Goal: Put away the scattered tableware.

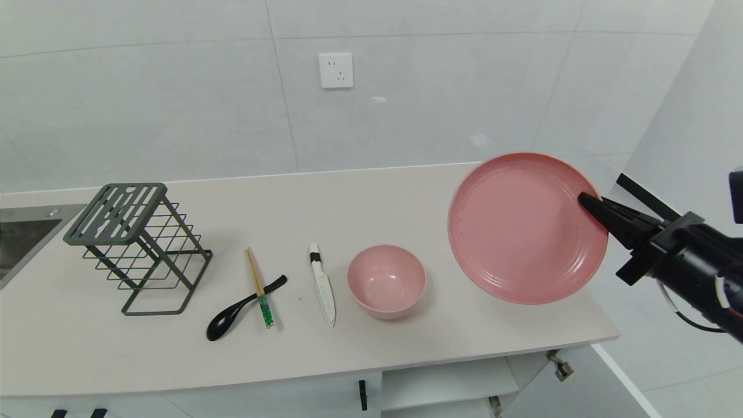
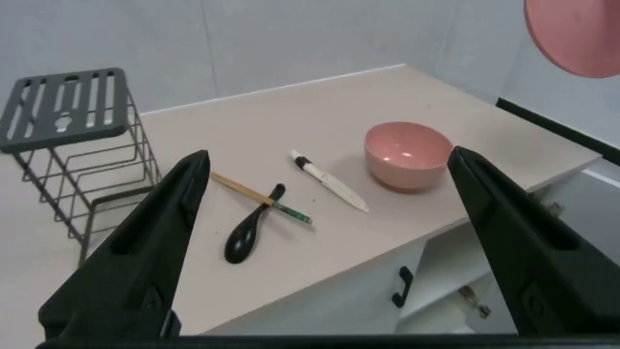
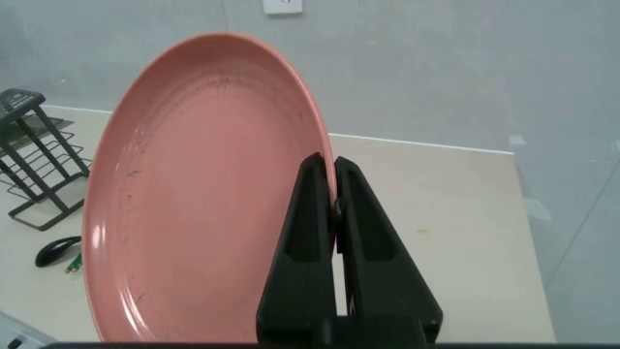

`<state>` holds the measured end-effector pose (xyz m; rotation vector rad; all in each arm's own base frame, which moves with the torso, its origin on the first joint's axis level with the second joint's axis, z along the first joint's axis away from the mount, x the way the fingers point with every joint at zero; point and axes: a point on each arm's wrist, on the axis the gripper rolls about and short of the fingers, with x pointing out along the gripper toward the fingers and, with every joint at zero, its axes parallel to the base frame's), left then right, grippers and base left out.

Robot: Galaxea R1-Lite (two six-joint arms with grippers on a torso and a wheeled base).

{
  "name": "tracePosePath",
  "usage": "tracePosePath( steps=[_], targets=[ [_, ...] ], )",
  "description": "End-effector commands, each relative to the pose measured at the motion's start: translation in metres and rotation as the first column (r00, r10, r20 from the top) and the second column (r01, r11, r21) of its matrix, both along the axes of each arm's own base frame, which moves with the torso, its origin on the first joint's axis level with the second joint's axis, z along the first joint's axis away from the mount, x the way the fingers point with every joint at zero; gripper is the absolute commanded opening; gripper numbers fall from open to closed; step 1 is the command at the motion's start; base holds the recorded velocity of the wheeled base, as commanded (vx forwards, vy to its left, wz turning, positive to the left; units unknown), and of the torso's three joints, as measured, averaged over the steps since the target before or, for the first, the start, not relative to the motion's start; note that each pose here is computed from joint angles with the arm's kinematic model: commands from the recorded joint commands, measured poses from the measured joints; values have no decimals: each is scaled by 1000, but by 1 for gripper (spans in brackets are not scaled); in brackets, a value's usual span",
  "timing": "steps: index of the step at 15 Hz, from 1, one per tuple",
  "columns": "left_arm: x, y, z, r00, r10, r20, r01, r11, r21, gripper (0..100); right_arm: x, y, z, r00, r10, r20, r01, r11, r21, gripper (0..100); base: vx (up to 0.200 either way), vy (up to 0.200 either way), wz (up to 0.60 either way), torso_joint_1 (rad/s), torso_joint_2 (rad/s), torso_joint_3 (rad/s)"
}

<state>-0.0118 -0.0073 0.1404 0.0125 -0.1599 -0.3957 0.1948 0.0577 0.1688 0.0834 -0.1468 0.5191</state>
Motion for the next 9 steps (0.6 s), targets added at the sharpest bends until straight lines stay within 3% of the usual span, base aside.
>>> tracePosePath(
  steps=[1,4,6,9],
  targets=[
    [46,-4,26,988,-59,-142,60,998,6,100,-2,-1,0,1000,-3,4,3,1000,-1,0,0,0,0,0,0,0],
    [78,-9,36,979,-117,-167,120,993,6,100,-2,-2,3,1000,-9,16,9,1000,5,0,0,0,0,0,0,0],
    [103,-13,37,949,-196,-247,202,979,1,100,-3,-4,3,1000,-13,18,13,1000,6,0,0,0,0,0,0,0],
    [125,-21,42,919,-254,-302,260,965,-21,100,-4,-8,6,999,-32,31,32,999,6,0,0,0,0,0,0,0]
  ],
)
